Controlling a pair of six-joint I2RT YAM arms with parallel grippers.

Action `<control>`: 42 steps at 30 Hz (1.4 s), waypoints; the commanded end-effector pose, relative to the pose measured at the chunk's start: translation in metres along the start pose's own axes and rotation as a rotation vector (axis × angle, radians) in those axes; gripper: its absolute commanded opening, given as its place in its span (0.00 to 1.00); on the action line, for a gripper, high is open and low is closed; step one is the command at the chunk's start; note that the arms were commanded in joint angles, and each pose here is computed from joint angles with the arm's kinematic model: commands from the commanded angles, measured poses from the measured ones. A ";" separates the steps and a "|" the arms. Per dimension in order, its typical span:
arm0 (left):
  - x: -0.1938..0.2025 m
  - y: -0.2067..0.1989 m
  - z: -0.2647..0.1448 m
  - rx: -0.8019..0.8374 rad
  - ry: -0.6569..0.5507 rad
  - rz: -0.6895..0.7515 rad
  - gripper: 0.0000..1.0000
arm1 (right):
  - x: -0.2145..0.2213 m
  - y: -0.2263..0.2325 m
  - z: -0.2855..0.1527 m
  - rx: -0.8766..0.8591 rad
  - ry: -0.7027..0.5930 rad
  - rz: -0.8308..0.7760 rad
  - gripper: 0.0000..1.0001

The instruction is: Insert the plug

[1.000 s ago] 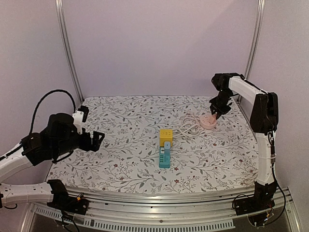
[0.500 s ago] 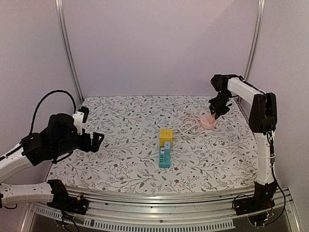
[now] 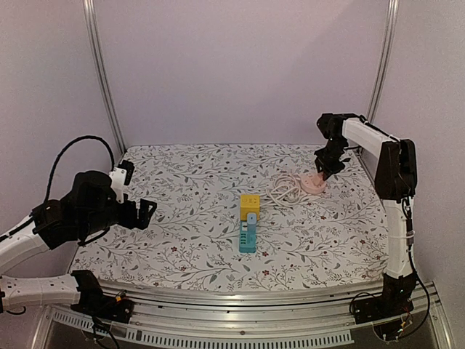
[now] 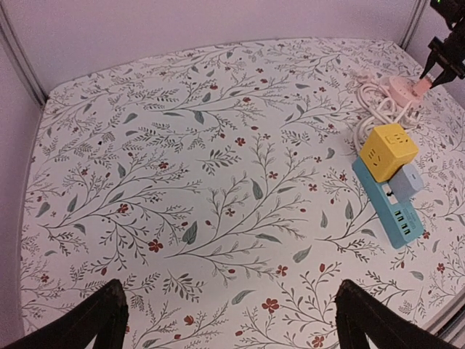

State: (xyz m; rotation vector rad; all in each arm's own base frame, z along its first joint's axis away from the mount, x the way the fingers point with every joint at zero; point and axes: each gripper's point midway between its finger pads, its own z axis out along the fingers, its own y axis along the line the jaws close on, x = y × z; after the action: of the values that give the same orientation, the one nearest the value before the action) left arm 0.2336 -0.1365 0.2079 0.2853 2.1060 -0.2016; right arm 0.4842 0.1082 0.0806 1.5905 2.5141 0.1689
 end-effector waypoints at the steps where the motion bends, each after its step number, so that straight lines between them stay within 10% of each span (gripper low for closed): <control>1: 0.005 0.004 0.002 -0.014 0.014 0.013 0.99 | -0.006 -0.031 0.016 0.130 -0.036 0.075 0.00; 42: 0.009 0.004 0.007 -0.017 0.019 0.032 0.99 | -0.001 -0.163 0.074 0.616 -0.033 0.030 0.00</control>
State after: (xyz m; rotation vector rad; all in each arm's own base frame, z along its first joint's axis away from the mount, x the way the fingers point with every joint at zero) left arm 0.2336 -0.1365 0.2003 0.3117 2.1184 -0.1792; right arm 0.4194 0.0586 0.0611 1.7043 2.5154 -0.2160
